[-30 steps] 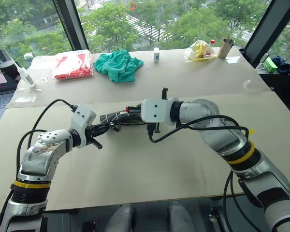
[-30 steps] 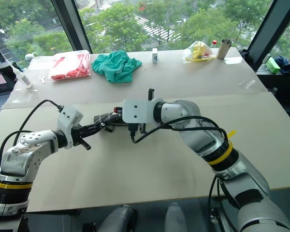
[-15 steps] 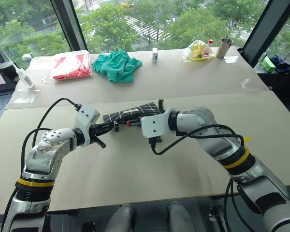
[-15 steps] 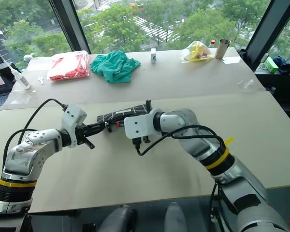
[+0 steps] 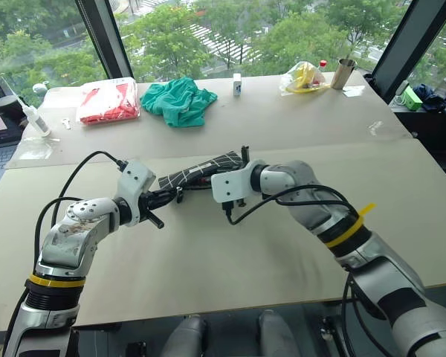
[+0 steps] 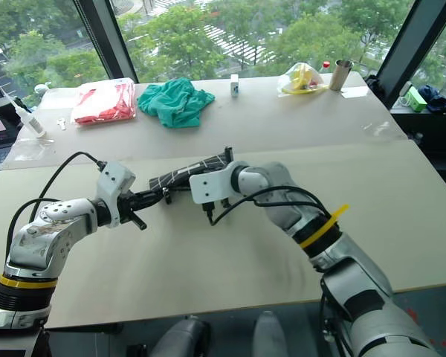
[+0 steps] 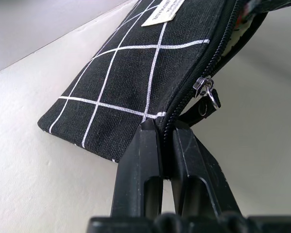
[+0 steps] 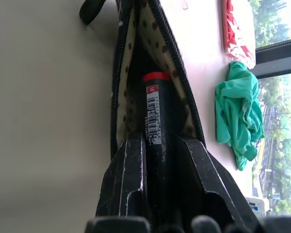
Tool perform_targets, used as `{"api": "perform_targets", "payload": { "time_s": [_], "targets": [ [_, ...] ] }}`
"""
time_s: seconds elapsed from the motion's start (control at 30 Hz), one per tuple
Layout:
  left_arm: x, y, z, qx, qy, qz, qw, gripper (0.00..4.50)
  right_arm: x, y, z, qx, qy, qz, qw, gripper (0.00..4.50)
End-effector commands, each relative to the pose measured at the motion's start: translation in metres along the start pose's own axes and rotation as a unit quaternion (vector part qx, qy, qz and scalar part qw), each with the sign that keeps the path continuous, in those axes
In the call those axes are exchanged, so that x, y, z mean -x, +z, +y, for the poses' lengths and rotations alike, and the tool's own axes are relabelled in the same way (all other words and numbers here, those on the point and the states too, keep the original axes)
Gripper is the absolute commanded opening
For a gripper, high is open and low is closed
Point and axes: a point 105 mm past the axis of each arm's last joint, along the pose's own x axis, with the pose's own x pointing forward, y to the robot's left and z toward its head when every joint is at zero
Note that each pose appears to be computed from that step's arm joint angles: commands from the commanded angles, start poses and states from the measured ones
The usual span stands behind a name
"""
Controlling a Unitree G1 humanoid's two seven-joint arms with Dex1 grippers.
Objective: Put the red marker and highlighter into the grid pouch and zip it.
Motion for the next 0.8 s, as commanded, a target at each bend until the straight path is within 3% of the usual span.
{"api": "perform_targets", "payload": {
  "time_s": [0.03,0.23,0.3,0.43,0.6,0.8],
  "targets": [
    [0.0,0.013,-0.006,-0.02,-0.009,-0.02,1.0,0.0,-0.01,0.033,-0.005,0.059,-0.009,-0.055,0.997,0.49],
    [0.0,0.013,-0.006,-0.021,-0.01,-0.018,1.0,0.0,-0.014,0.033,0.003,0.075,0.004,-0.068,0.995,0.49],
    [0.0,0.013,-0.006,-0.022,-0.011,-0.017,1.0,0.0,-0.013,0.026,-0.002,0.068,-0.004,-0.058,0.996,1.49],
    [0.0,0.013,-0.007,-0.023,-0.013,-0.017,1.0,0.0,-0.013,0.017,-0.004,0.063,-0.006,-0.045,0.997,2.69],
    [-0.002,0.014,-0.007,-0.023,-0.015,-0.019,0.999,0.0,-0.008,0.012,-0.008,0.038,-0.007,-0.037,0.999,4.49],
    [-0.001,0.012,-0.007,-0.02,-0.014,-0.016,1.0,0.0,0.028,0.016,-0.052,-0.043,-0.05,-0.099,0.993,4.49]
  ]
}}
